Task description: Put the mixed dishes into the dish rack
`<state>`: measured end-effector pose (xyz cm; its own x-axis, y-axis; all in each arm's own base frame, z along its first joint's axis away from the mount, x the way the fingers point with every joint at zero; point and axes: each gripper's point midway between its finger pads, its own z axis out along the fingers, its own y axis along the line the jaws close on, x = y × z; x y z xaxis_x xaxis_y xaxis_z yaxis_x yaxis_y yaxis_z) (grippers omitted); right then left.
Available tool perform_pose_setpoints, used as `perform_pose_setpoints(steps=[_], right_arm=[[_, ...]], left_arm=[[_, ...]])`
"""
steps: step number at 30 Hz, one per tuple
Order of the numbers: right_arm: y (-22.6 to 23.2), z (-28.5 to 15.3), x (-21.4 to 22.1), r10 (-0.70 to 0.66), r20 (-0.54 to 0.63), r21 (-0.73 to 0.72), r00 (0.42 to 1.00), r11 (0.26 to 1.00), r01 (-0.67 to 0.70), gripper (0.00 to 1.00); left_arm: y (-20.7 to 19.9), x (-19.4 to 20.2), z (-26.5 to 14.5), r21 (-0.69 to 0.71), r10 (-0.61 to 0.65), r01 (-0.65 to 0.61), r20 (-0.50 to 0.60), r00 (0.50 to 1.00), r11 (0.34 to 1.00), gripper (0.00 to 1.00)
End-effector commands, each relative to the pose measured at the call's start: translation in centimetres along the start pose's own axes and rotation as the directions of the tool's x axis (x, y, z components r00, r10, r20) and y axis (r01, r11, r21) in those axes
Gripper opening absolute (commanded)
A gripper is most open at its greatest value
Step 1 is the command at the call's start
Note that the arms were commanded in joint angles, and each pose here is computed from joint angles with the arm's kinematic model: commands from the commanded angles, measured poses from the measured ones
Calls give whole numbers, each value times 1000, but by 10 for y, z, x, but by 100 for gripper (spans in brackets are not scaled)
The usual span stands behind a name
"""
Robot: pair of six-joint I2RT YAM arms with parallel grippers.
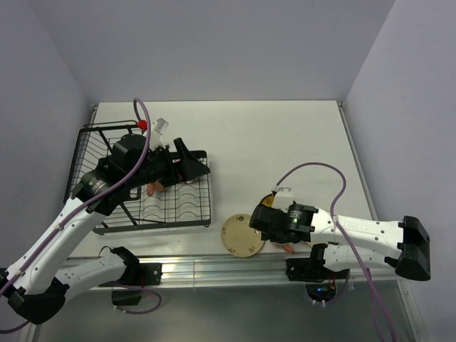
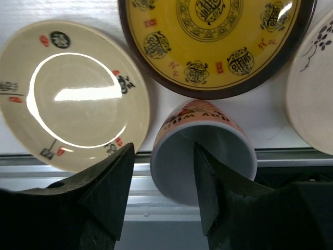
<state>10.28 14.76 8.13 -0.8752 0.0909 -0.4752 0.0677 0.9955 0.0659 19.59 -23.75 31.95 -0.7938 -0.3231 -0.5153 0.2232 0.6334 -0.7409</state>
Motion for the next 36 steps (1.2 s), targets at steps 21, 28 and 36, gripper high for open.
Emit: perform_pose_setpoints(steps=[21, 28, 36], right_arm=[[-10, -8, -26, 16, 128, 67, 992, 997, -24, 0], [16, -78, -76, 67, 210, -162, 975, 986, -33, 0], [72, -167, -131, 165, 211, -617, 963, 787, 1, 0]], left_arm=[[-3, 13, 10, 43, 88, -86, -35, 996, 995, 93], [-24, 30, 8, 224, 199, -184, -47, 979, 957, 93], [-61, 45, -16, 520, 286, -277, 65, 956, 808, 97]])
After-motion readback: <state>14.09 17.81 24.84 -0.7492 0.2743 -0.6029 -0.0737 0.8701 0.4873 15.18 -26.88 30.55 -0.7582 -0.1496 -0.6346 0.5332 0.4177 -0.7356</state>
